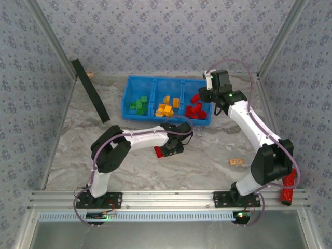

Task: Sort the legos into containers by color
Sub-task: Pick up the lego from the middle-left of the table.

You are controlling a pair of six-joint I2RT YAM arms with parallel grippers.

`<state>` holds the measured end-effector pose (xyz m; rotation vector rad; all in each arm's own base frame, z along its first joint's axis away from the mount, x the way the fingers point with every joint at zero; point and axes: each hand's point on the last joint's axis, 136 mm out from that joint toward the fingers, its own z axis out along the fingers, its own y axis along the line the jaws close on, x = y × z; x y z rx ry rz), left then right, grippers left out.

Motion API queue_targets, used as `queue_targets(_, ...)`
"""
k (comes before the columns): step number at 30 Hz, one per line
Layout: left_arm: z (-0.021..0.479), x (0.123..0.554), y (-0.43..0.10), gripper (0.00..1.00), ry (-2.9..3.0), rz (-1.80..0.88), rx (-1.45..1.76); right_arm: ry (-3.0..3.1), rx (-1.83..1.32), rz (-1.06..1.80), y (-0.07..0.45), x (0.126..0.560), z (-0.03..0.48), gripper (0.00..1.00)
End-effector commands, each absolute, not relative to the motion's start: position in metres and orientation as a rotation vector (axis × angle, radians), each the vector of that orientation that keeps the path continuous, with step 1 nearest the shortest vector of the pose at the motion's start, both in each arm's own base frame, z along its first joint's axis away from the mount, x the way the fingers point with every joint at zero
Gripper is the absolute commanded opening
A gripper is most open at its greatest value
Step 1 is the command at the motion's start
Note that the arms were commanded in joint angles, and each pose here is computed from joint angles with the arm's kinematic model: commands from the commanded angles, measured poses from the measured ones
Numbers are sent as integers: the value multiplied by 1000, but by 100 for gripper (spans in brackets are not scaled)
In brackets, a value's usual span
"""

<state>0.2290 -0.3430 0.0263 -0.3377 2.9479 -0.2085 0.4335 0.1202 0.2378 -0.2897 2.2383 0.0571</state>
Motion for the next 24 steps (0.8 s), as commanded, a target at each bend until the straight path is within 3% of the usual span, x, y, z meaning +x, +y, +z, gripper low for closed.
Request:
queue_targets(1, 30, 239, -339, 44, 2942, -158, -299, 2255, -239, 42, 111, 424, 235, 45)
queue_targets(10, 23, 233, -339, 36, 2976, -152, -287, 2278, -239, 30, 106, 415, 233, 45)
queue_targets(18, 16, 201, -342, 27, 3076, -163, -204, 2287, -195, 30, 92, 403, 241, 46)
queue_targets(24, 46, 195, -341, 25, 3054, -242, -160, 2316, -184, 75, 92, 392, 237, 46)
